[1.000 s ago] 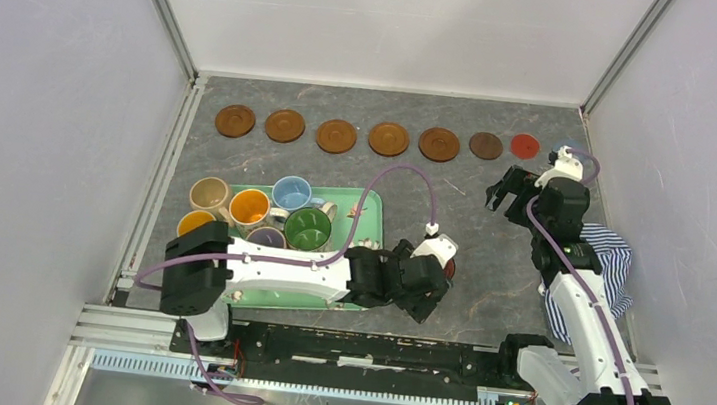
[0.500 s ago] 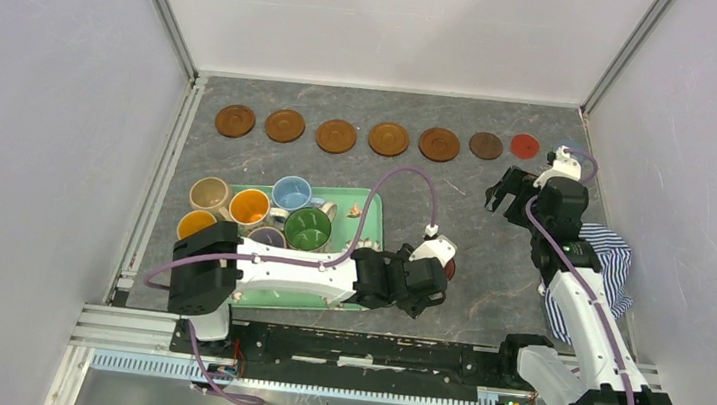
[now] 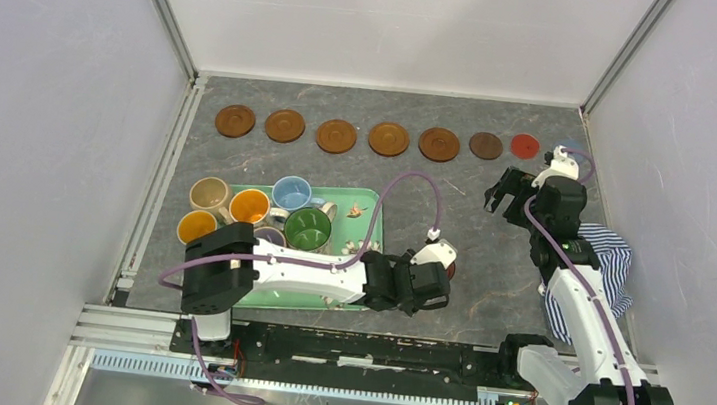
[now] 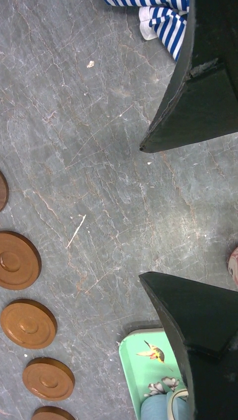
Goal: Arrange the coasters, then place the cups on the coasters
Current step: Pick up the cup at the center of the board.
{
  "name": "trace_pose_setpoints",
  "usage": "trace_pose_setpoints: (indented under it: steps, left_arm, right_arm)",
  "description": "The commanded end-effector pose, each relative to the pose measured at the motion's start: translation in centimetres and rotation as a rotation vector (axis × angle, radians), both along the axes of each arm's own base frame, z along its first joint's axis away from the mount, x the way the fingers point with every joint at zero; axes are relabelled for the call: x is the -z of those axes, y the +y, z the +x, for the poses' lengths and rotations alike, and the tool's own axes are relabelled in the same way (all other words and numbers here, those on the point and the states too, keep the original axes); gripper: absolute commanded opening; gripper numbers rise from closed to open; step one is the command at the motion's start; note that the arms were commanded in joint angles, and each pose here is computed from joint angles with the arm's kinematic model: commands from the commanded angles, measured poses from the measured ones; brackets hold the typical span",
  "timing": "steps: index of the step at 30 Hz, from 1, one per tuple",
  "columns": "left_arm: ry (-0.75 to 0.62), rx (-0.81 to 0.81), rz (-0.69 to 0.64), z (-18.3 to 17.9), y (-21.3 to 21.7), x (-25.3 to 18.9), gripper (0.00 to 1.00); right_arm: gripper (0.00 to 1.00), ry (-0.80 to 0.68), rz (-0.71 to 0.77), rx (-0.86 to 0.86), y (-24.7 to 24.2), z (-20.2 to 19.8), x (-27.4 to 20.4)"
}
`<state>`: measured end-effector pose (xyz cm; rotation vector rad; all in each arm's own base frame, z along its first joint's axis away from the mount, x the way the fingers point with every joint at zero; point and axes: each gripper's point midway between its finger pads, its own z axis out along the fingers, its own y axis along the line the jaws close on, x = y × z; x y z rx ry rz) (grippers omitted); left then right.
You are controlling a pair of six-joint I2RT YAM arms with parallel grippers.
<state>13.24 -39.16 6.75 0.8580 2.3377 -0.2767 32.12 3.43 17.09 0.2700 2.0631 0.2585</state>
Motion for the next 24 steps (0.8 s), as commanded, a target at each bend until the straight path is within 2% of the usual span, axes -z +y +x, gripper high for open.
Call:
trace_pose_setpoints:
  steps: [1, 4, 9, 24]
  left_arm:
    - [-0.063, 0.03, -0.015, 0.9, -1.6, -1.4, 0.48]
    - [-0.07, 0.029, -0.013, 1.1, -1.6, -1.6, 0.38]
    - [-0.103, 0.022, -0.038, 1.5, -1.6, -3.2, 0.03]
    - [-0.28, -0.074, -0.195, 4.1, -0.6, -11.5, 0.02]
  right_arm:
    - [0.98, -0.047, -0.005, -0.022, 0.3, 0.7, -1.3]
    - [0.98, -0.049, -0.007, -0.023, 0.3, 0.7, -1.4]
    - [0.98, -0.052, -0.01, -0.025, 0.3, 0.7, -1.5]
    - [0.98, -0.067, -0.009, -0.031, 0.4, 0.7, -2.1]
